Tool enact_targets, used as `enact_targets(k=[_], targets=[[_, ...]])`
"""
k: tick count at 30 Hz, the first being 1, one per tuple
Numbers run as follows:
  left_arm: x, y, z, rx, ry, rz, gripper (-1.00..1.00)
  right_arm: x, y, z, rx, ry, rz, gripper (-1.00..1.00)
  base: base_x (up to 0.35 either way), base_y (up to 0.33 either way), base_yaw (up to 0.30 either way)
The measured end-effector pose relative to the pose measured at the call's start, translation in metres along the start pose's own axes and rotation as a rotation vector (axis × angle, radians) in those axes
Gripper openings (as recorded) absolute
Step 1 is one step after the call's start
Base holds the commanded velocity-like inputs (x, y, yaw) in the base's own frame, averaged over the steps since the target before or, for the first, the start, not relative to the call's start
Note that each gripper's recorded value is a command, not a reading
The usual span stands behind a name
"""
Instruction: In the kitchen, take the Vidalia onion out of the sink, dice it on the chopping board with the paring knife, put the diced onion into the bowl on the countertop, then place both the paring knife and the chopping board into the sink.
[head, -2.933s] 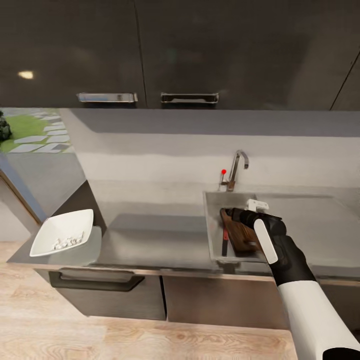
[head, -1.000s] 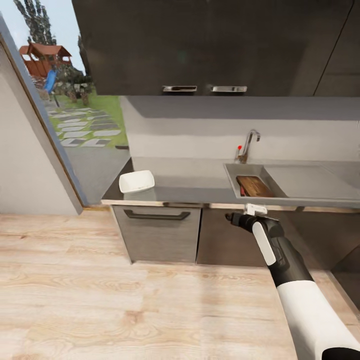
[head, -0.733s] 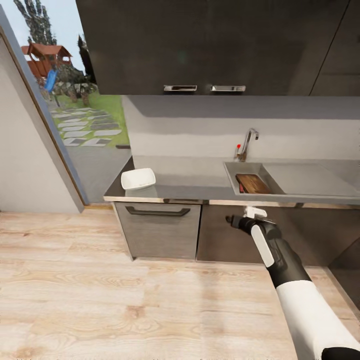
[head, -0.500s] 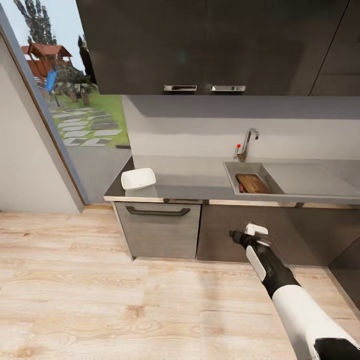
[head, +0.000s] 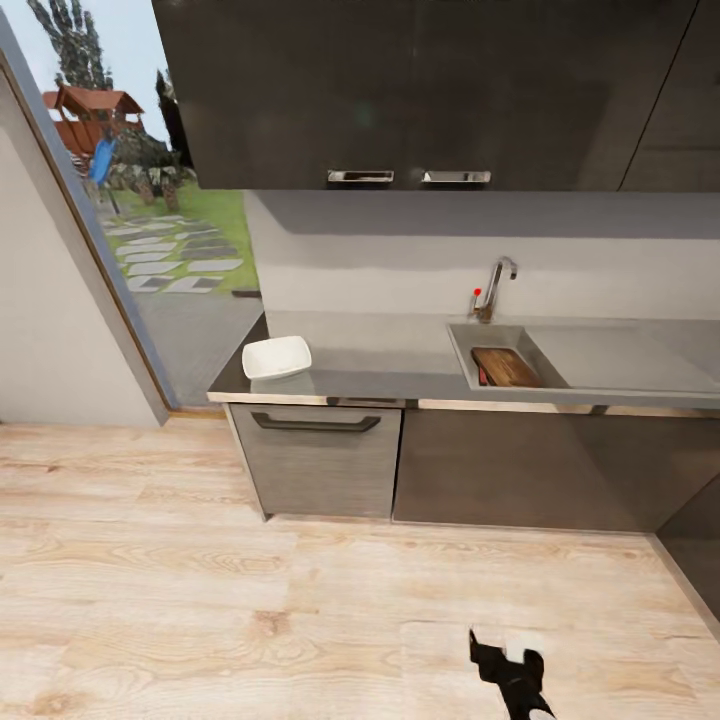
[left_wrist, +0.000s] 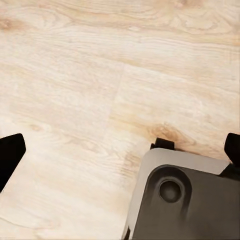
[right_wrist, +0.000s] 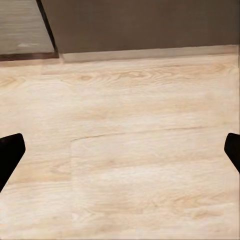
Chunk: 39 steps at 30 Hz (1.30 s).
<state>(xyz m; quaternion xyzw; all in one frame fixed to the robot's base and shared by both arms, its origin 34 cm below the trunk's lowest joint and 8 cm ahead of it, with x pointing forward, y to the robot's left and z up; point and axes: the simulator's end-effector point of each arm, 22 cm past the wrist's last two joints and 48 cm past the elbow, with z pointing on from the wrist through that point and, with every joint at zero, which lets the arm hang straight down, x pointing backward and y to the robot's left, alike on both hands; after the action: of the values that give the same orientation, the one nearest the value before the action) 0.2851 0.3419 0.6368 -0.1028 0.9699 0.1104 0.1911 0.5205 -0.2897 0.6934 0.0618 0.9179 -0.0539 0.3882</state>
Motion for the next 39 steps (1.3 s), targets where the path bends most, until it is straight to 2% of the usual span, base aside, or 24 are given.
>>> enact_targets(k=[3,4,5,6,11,13,16,18,23,39], targets=[[-0.005,0.006,0.001,-0.008,-0.01,0.003,1.0,0.05,-0.023,-0.024,0.014,0.048,-0.023,1.0,0.0,0.0,0.0],[-0.005,0.007,0.001,-0.01,-0.01,0.005,1.0,0.056,-0.026,-0.029,0.012,0.04,-0.026,1.0,0.0,0.0,0.0],[-0.009,0.007,0.002,-0.009,-0.019,0.005,1.0,0.056,-0.027,-0.035,0.005,-0.003,-0.023,1.0,0.0,0.0,0.0],[-0.014,0.005,0.002,-0.006,-0.03,0.003,1.0,0.054,-0.026,-0.037,0.004,-0.018,-0.02,1.0,0.0,0.0,0.0],[-0.047,-0.012,0.001,0.02,-0.096,-0.019,1.0,0.049,-0.025,-0.038,0.013,-0.047,-0.002,1.0,0.0,0.0,0.0],[-0.047,-0.013,0.001,0.022,-0.097,-0.021,1.0,0.048,-0.025,-0.038,0.014,-0.05,-0.001,1.0,0.0,0.0,0.0],[-0.028,-0.013,0.0,0.018,-0.06,-0.015,1.0,0.047,-0.028,-0.039,0.016,-0.057,-0.001,1.0,0.0,0.0,0.0],[-0.022,-0.012,-0.001,0.015,-0.058,-0.014,1.0,0.045,-0.028,-0.039,0.016,-0.062,-0.001,1.0,0.0,0.0,0.0],[-0.025,-0.007,-0.003,0.007,-0.116,-0.023,1.0,0.042,-0.024,-0.039,0.011,-0.071,0.002,1.0,0.0,0.0,0.0],[-0.034,-0.006,-0.005,0.007,-0.147,-0.029,1.0,0.03,-0.024,-0.04,0.01,-0.095,0.005,1.0,0.0,0.0,0.0]])
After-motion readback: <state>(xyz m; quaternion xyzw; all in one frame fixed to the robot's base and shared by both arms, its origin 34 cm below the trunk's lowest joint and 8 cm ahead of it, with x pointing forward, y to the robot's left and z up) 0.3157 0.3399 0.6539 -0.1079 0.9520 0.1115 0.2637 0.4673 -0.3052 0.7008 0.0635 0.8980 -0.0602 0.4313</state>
